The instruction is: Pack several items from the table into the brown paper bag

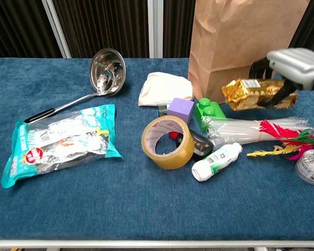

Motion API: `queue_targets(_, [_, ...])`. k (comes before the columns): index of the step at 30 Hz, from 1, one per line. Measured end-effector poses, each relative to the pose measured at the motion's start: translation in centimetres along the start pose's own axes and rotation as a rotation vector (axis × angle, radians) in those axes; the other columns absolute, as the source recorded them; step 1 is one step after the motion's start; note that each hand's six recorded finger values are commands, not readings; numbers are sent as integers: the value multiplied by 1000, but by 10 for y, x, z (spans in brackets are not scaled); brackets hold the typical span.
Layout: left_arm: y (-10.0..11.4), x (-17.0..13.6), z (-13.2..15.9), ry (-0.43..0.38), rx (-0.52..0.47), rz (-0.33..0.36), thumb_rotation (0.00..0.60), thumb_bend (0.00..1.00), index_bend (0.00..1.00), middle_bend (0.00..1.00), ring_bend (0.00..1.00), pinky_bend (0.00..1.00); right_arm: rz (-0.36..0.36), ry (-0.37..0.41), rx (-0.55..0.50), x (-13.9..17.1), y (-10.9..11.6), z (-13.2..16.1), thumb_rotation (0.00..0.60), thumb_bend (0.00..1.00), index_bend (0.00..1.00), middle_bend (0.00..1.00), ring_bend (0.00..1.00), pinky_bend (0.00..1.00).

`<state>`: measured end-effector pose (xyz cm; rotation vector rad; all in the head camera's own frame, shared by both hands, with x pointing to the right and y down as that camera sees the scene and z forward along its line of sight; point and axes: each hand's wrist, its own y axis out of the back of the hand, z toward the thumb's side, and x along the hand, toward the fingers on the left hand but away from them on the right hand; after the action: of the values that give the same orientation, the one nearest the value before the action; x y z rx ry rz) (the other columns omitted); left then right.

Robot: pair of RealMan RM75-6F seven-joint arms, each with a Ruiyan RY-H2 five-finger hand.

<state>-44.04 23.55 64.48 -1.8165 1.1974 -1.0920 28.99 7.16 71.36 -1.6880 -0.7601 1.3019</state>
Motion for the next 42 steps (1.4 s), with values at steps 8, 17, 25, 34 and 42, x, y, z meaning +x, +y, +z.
queue_targets(8, [1, 0, 11, -28, -3, 1, 600, 58, 87, 109, 0, 137, -167, 127, -97, 27, 86, 42, 600, 181, 525, 540, 407, 261])
queue_targets(17, [3, 0, 17, -35, 1, -3, 600, 58, 87, 109, 0, 136, -439, 265, -192, 46, 233, 115, 600, 180, 525, 538, 407, 264])
queue_targets(25, [2, 2, 13, -24, 2, -9, 600, 58, 87, 109, 0, 136, -609, 184, -98, 7, 283, 123, 600, 185, 525, 538, 407, 264])
queue_targets(34, [1, 2, 6, -3, 11, -17, 600, 58, 87, 108, 0, 136, -553, -47, -121, -70, 267, 83, 600, 185, 525, 535, 407, 264])
queue_targets(42, [-1, 4, 4, -1, 21, -24, 600, 58, 87, 109, 0, 136, -434, -105, -197, -97, 219, 60, 600, 183, 526, 531, 407, 264])
